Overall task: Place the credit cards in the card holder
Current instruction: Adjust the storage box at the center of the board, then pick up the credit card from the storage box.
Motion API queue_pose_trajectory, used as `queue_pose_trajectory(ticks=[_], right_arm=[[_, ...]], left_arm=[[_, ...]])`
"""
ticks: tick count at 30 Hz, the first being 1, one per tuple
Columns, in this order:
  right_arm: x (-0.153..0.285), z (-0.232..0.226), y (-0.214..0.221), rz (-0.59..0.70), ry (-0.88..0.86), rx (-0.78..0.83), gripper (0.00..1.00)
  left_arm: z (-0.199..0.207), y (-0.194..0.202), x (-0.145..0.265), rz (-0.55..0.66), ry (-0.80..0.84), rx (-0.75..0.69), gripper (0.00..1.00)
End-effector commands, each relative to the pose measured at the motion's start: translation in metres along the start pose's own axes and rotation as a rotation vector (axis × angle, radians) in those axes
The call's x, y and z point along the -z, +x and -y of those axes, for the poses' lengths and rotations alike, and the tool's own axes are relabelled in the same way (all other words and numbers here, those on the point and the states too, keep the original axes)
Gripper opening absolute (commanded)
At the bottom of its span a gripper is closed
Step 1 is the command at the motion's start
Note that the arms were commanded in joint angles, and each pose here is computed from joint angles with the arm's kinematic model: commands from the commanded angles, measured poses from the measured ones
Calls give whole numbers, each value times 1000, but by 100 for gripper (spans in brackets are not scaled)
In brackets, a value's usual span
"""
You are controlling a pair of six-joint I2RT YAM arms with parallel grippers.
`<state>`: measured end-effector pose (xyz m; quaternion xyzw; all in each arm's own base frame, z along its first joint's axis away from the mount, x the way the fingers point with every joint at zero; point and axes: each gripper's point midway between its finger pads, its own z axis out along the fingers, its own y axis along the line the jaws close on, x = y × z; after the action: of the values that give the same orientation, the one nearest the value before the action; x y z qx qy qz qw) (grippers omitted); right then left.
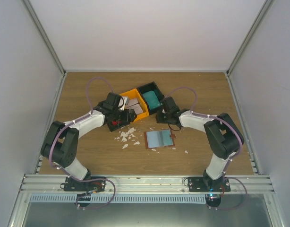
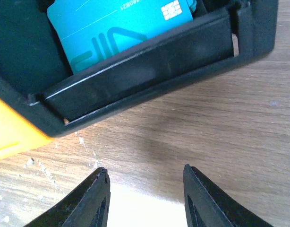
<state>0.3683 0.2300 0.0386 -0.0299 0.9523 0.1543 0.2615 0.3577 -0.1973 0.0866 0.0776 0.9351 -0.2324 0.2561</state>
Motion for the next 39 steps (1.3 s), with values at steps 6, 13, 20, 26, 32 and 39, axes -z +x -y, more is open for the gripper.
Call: queue_pose_trajectory(ticks=[6, 13, 20, 26, 32, 39], right_arm=[[33, 8, 2, 71, -19, -22, 44], [43, 2, 21, 40, -92, -8, 43], [42, -3, 37, -4, -124, 0, 41], [41, -4, 53, -38, -126, 5, 40], [40, -5, 57, -48, -122, 6, 40], [37, -5, 57, -54, -117, 9, 40]], left_arm=[[42, -50, 43, 176, 27, -187, 82], [43, -72, 13, 90, -71, -288, 56], [11, -86, -34, -10, -255, -330, 44], [16, -72, -65, -124, -182, -416, 48], [21, -53, -77, -203, -156, -460, 57], [18, -28, -90, -282, -165, -453, 46]])
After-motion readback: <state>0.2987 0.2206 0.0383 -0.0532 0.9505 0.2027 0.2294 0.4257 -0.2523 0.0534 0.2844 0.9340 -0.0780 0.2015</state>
